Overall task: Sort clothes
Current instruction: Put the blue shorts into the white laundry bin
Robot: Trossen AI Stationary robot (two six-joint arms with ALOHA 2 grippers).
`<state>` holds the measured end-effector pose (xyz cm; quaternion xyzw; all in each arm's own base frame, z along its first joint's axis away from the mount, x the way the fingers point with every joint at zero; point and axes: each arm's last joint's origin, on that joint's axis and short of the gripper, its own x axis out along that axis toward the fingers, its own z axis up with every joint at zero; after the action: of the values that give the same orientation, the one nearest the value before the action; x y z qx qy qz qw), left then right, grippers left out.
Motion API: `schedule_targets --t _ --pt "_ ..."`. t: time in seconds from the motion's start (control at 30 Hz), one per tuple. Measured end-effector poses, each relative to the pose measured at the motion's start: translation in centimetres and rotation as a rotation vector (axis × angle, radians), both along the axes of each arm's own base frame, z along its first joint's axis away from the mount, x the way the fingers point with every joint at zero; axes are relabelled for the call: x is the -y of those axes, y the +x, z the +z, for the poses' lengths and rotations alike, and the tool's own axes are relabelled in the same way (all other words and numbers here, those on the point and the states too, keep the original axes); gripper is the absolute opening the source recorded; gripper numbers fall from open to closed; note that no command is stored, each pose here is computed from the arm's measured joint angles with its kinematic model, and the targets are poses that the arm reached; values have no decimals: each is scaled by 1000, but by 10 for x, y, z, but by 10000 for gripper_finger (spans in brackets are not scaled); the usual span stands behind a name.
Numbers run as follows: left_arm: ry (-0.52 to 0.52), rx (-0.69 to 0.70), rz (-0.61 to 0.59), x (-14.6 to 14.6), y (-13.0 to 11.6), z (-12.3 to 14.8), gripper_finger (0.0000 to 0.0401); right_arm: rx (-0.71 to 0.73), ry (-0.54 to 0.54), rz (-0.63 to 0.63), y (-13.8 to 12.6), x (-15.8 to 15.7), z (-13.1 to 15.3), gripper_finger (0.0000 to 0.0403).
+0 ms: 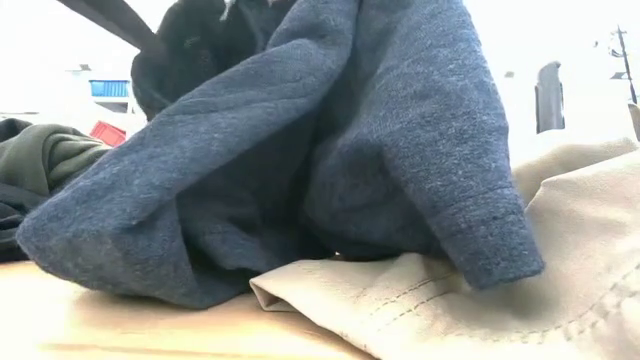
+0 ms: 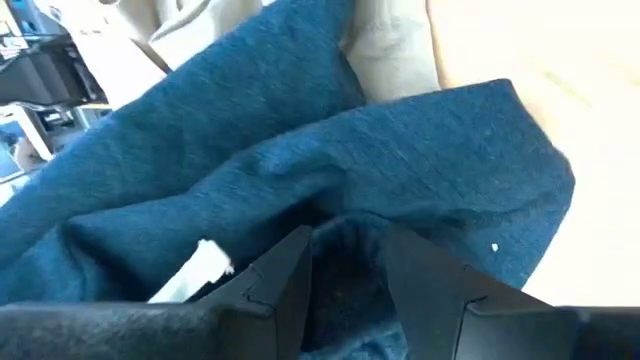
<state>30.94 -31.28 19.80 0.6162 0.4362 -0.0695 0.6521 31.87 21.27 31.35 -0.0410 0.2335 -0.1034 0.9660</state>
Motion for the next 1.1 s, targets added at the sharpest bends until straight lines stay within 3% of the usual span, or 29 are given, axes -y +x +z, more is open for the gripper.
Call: schedule_targets --t 0.23,0.37,0.53,1.1 --pt "-107 -141 173 -21 1 -4 137 2 11 9 0 -1 0 0" --pt "-137 -189 173 -23 4 -5 137 2 11 8 1 0 0 0" --pt "-113 -249 114 -21 1 -6 137 1 12 7 2 1 0 0" --pt "35 -226 203 -50 7 -23 125 6 15 7 2 1 1 0"
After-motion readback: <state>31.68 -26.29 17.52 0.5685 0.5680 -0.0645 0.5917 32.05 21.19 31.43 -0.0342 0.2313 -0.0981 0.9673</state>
